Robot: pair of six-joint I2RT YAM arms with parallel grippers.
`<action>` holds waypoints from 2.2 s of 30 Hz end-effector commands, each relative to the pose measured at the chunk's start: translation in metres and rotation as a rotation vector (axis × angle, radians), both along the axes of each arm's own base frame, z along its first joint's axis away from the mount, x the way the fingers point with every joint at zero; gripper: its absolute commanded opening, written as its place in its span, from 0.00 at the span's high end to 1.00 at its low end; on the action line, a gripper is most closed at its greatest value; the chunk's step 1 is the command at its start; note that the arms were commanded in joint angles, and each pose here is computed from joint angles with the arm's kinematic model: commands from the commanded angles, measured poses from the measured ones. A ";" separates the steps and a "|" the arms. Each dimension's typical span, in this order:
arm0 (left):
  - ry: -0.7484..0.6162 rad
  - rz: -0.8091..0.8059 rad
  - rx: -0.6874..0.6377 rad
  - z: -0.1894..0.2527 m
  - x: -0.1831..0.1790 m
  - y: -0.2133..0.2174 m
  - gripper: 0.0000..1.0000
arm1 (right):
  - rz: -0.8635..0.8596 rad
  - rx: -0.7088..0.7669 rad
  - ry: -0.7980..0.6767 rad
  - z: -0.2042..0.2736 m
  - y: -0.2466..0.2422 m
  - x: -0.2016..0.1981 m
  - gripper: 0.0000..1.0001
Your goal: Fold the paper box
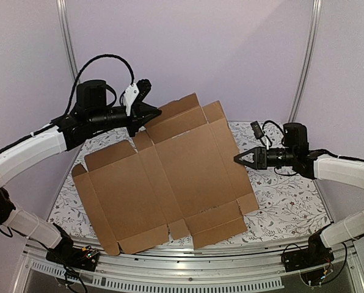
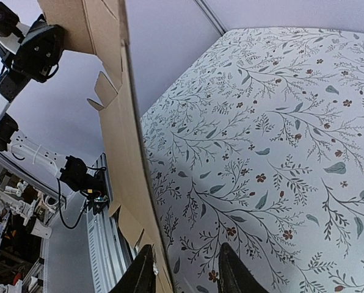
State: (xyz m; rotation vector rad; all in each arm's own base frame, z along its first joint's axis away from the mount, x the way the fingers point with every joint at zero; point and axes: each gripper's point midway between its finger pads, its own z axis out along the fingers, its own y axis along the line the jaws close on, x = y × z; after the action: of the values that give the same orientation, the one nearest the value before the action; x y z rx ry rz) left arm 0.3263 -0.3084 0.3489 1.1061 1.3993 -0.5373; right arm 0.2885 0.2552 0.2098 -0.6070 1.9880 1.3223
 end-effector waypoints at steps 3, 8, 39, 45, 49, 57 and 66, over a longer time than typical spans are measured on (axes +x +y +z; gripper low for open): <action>-0.040 0.039 -0.073 0.022 0.006 0.011 1.00 | 0.029 0.057 0.024 -0.004 0.002 -0.011 0.72; -0.039 0.046 -0.080 0.022 0.007 0.013 1.00 | 0.051 0.079 0.037 -0.009 0.004 -0.021 0.75; -0.025 0.050 -0.086 0.019 0.007 0.019 1.00 | 0.066 0.132 -0.064 0.019 0.003 -0.039 0.94; -0.025 0.046 -0.087 0.019 0.007 0.019 1.00 | 0.067 0.137 -0.072 0.024 0.004 -0.040 0.91; -0.022 0.045 -0.084 0.018 0.006 0.019 1.00 | 0.067 0.138 -0.076 0.027 0.004 -0.039 0.91; -0.020 0.040 -0.079 0.016 0.006 0.019 1.00 | 0.065 0.137 -0.085 0.030 0.002 -0.042 0.93; -0.017 0.034 -0.078 0.016 0.005 0.018 1.00 | 0.061 0.125 -0.094 0.035 0.000 -0.045 0.92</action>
State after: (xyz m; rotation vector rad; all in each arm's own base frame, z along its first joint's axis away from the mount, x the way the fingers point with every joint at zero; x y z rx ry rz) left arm 0.3311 -0.2964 0.3636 1.0352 1.3651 -0.5500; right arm 0.2457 0.2542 0.2347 -0.6398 1.8313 1.4326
